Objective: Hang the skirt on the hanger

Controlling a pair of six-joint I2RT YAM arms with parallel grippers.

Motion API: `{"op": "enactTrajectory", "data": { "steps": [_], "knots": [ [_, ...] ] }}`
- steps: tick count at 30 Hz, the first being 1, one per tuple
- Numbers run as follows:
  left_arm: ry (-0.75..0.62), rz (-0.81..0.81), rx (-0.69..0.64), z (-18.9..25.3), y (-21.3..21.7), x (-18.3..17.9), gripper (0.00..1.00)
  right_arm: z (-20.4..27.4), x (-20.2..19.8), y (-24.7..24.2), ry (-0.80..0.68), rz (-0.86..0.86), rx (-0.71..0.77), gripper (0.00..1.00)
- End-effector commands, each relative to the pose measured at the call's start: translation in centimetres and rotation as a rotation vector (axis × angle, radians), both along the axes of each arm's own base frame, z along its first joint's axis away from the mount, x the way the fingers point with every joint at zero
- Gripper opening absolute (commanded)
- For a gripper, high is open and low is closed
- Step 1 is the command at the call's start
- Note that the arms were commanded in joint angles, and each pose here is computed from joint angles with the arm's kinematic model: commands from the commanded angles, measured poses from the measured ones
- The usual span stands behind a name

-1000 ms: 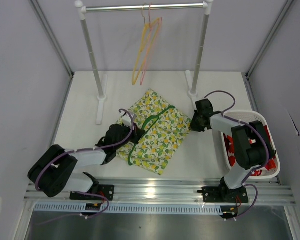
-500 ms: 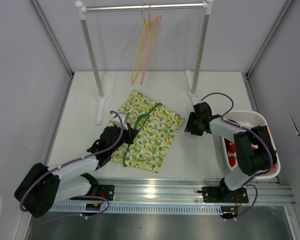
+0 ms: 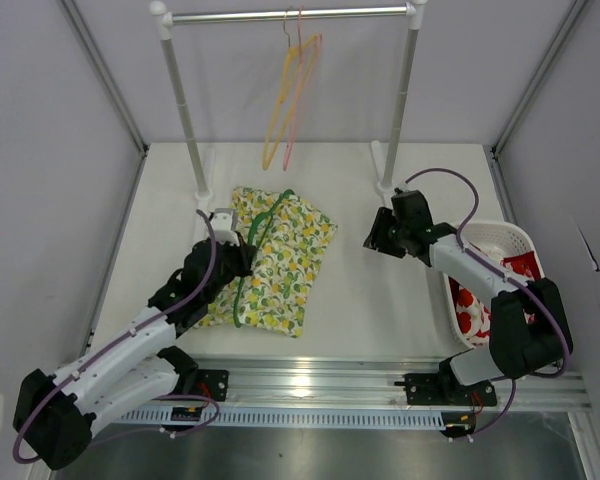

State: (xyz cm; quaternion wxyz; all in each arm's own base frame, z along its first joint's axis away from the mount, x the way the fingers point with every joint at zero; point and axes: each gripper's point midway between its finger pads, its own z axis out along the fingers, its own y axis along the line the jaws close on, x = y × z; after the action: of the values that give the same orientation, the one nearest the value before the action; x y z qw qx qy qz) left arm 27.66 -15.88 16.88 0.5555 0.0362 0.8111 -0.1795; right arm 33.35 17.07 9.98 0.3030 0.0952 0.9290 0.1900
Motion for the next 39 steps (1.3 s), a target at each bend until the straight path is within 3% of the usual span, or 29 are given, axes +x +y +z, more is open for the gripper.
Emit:
{"op": "enactTrajectory", "data": {
  "steps": [1,5,7,8,17,30,39],
  "knots": [
    [-0.073,0.083,-0.012,6.0,1.4,0.6,0.00,4.1,0.7,0.7,-0.086,0.036,0.036,0.50],
    [-0.101,0.113,0.026,10.4,2.3,0.8,0.00,6.1,1.0,1.1,-0.120,0.050,0.059,0.50],
    [-0.062,0.136,0.109,10.0,3.2,0.9,0.00,6.8,0.9,1.2,-0.131,0.058,0.067,0.50],
    [-0.094,0.148,0.103,12.6,3.4,1.1,0.00,7.3,1.0,1.4,-0.142,0.063,0.072,0.50],
    [-0.135,0.189,0.259,17.4,4.8,3.3,0.00,10.4,1.1,1.2,-0.196,0.074,0.082,0.50],
    [-0.294,0.239,0.233,25.1,7.2,8.9,0.00,12.8,1.6,0.9,-0.251,0.089,0.087,0.50],
    [-0.477,0.255,0.217,30.6,8.1,12.6,0.00,14.7,1.8,1.0,-0.302,0.116,0.093,0.51]
  ]
}}
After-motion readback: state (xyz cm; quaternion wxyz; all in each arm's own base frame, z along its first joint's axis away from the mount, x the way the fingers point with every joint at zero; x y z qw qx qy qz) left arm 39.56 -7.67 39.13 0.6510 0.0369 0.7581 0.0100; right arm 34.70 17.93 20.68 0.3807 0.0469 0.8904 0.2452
